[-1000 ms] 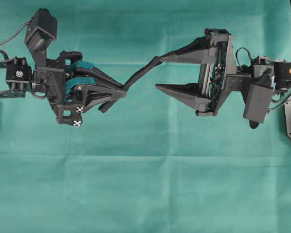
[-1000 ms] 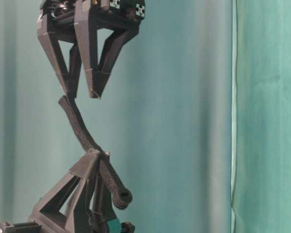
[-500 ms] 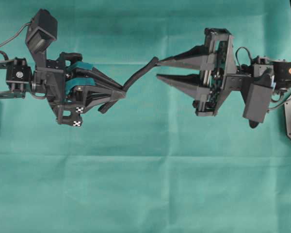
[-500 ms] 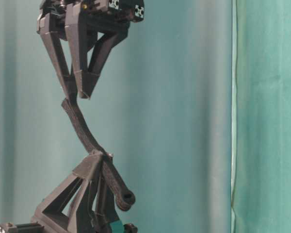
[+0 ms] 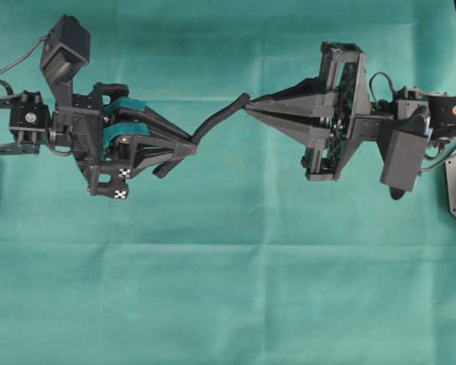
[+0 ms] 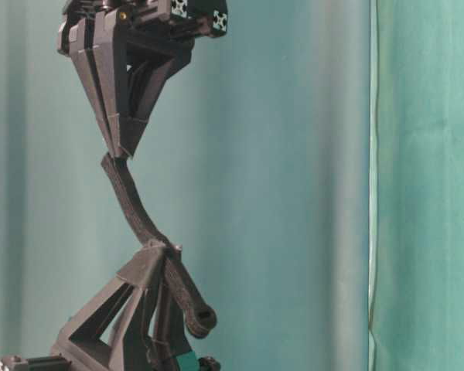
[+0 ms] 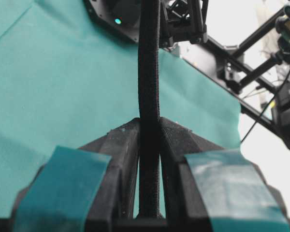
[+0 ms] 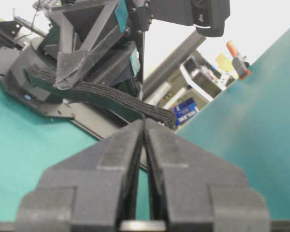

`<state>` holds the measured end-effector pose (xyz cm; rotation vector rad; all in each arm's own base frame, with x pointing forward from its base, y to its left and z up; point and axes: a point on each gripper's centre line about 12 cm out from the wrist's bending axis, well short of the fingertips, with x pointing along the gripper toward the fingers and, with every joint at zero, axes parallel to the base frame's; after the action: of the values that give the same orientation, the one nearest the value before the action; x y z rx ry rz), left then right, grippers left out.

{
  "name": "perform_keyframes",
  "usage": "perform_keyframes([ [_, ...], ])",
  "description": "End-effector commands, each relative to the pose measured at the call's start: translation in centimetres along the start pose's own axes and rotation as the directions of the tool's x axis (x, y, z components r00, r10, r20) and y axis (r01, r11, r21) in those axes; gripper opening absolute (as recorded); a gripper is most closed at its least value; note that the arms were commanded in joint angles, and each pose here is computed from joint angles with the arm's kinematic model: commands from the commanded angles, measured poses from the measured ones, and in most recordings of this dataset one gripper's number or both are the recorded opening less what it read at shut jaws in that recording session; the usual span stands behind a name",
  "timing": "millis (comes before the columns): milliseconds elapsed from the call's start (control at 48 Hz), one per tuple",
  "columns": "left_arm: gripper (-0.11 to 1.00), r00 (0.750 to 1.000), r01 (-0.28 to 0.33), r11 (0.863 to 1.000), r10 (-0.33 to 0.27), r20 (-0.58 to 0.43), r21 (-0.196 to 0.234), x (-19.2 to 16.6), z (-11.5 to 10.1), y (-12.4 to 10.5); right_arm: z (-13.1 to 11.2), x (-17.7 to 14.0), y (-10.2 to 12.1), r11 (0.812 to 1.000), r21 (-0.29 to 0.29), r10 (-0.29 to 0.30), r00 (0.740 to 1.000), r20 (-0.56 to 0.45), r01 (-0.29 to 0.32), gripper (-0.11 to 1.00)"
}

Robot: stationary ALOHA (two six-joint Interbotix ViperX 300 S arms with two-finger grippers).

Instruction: Peel off the Velcro with your right arm.

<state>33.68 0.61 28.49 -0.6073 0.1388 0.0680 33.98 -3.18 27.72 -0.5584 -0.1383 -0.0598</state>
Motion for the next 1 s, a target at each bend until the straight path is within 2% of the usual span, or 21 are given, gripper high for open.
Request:
perform_keyframes([
  [0, 0.10, 1.000, 0.014, 1.000, -0.014, 0.027, -0.002, -0.1, 0.8, -0.4, 1.0, 0.4, -0.5, 1.000, 0.002, -0.017, 0.999, 0.034, 0.017, -0.09],
  [229, 0.10, 0.999, 0.022, 1.000, -0.022, 0.039, -0.002, -0.1, 0.9, -0.5, 0.9, 0.3, -0.4, 1.000, 0.006, -0.014, 0.999, 0.031, 0.014, -0.09],
  [979, 0.10, 0.997, 0.034, 0.999, -0.034, 0.066, -0.001, -0.2, 0.9, -0.3, 0.9, 1.9, 2.2, 0.998, 0.019, 0.058, 0.998, 0.038, -0.059, -0.09],
])
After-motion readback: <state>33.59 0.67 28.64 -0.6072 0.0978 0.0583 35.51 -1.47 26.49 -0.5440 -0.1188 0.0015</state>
